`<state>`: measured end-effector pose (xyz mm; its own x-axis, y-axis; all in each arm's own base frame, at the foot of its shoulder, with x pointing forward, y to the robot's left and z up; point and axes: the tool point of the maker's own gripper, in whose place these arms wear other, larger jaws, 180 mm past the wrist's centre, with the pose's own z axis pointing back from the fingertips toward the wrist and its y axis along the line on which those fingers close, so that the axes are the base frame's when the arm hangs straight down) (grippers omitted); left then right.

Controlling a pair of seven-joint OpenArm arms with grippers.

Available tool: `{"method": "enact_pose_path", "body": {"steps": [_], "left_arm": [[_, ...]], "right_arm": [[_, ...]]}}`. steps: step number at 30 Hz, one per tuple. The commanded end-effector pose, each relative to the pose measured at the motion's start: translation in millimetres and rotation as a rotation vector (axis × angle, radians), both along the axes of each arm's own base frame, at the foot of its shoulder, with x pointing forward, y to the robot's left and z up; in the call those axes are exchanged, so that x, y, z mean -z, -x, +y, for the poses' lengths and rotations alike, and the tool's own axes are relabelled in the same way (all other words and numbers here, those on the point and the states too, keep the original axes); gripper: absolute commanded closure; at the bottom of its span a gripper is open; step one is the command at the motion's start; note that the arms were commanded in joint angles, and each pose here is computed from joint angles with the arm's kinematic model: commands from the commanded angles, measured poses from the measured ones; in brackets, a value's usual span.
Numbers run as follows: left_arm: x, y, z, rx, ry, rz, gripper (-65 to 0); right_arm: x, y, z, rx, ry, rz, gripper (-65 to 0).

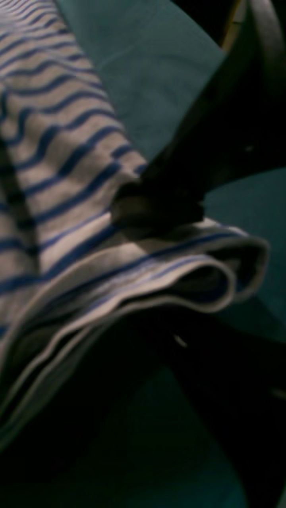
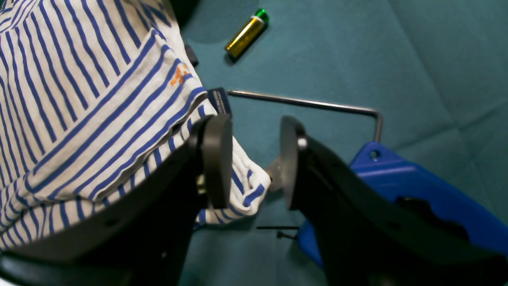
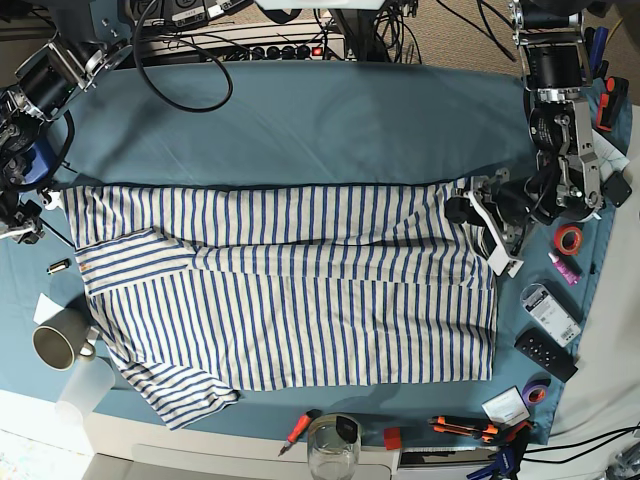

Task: Fold the T-shirt properly
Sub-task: 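Release the folded edge and raise both grippers, then grasp the folded shirt's side edges and pull them outward with both grippers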

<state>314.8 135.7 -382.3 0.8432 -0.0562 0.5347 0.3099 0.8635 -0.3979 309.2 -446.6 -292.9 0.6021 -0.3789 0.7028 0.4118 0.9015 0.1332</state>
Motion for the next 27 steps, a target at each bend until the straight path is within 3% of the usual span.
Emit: {"method": "enact_pose_path", "body": {"steps": [1,11,19,24,27], "left_arm": [[-15.8,-10.8,1.3,0.004,0.004,-0.055,-25.8],[-19.4,-11.2,-2.3,0.025,0.018,-0.068,-25.8],[-22.1,-12.2,5.7,0.017,0.012,-0.074,-25.8],[-22.5,-12.0,12.2,0.015,-0.003,-0.073,-25.7],[-22.2,-11.6,14.0,0.016,-0.009,-0.071,-21.4]], "right_arm": [[-15.9,-6.5,-4.5,-0.001,0.028,-0.049,-20.8],[45.2,5.3,20.1,0.037,-0.014,0.064,-20.8],[64.5,12.9,13.9,0.094,0.006,0.112,-20.8],[90.7,20.3,20.8,0.095,-0.058,0.166,-20.7],[111.9,28.2,27.9,0.097,-0.111,0.214,-15.2]]}}
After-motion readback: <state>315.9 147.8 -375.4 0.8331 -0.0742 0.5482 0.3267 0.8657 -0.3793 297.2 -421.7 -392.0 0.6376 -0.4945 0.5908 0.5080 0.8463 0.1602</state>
